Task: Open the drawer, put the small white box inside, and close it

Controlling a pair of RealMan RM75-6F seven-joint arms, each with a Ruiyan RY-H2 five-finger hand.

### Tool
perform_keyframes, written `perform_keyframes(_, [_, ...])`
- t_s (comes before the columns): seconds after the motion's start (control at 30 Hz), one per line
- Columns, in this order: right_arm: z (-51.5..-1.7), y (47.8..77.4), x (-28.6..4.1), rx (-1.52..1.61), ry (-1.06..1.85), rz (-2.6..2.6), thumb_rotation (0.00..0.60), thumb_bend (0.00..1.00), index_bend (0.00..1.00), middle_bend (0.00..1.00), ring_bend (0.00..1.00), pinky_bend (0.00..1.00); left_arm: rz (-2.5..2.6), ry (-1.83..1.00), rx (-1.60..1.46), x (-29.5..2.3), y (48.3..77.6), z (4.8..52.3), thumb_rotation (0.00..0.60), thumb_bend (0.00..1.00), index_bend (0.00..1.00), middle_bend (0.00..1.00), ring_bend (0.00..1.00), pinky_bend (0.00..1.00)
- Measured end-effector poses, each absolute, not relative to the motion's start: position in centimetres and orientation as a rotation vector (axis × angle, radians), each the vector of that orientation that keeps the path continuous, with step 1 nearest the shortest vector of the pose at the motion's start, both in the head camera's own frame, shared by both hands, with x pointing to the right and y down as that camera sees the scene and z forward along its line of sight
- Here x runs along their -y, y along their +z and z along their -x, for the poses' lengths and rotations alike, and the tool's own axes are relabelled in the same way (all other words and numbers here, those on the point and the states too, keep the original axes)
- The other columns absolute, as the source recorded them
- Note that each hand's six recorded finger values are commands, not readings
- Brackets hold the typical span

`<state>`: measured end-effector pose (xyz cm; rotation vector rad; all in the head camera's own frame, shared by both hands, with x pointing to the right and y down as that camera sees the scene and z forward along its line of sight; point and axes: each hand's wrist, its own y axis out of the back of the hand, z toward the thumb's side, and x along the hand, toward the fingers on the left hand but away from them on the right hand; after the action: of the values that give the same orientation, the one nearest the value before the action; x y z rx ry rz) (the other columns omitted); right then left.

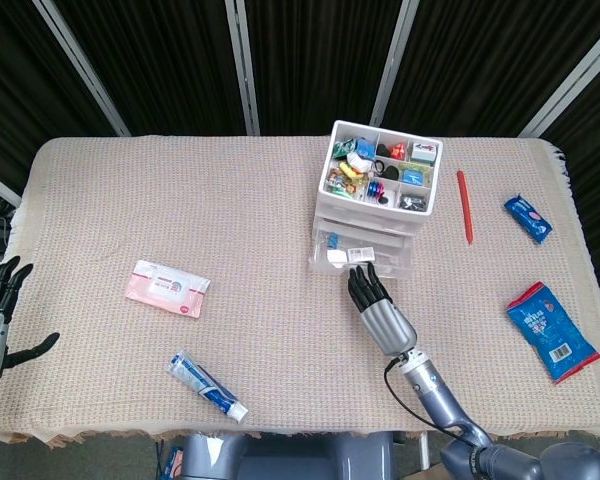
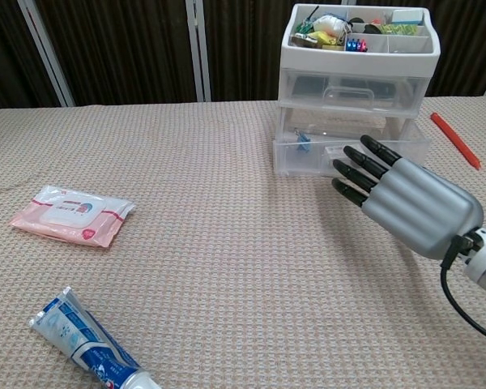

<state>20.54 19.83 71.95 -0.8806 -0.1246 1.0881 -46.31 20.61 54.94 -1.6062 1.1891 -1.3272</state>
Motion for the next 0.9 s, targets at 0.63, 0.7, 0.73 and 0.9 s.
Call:
perform_keyframes(0.63, [-18.2, 71.9, -20.9, 0.141, 1.038, 0.912, 0.6, 0.23, 0.08, 0.0, 0.0, 0.0, 1.61, -1.327, -1.199, -20.6, 54.9, 46.3, 0.6, 0.19, 0.07, 0.0, 0.0, 0.0])
perform_keyframes(0.7, [-18.1, 72.1, -20.7, 0.14, 1.044, 0.912, 0.6, 0.23, 0.08, 0.0, 0.0, 0.0, 1.611, -1.329, -1.2, -20.7, 54.9, 46.3, 0.6, 0.19, 0.07, 0.0, 0.0, 0.0])
perform_keyframes(0.73, [-18.0, 72.2, -20.6, 0.139, 1.045, 0.911, 0.6, 0.23, 0.08, 0.0, 0.0, 0.0, 1.611, -1.329, -1.201, -20.7, 54.9, 46.3, 0.6, 0.19, 0.07, 0.0, 0.0, 0.0])
perform_keyframes(0.9, [-17.5, 72.6, -20.1, 0.134, 1.047, 0.905, 0.6, 0.23, 0.08, 0.0, 0.0, 0.0, 1.613, -1.333, -1.206, -20.6, 54.9, 46.4, 0.6, 0.19, 0.07, 0.0, 0.0, 0.0])
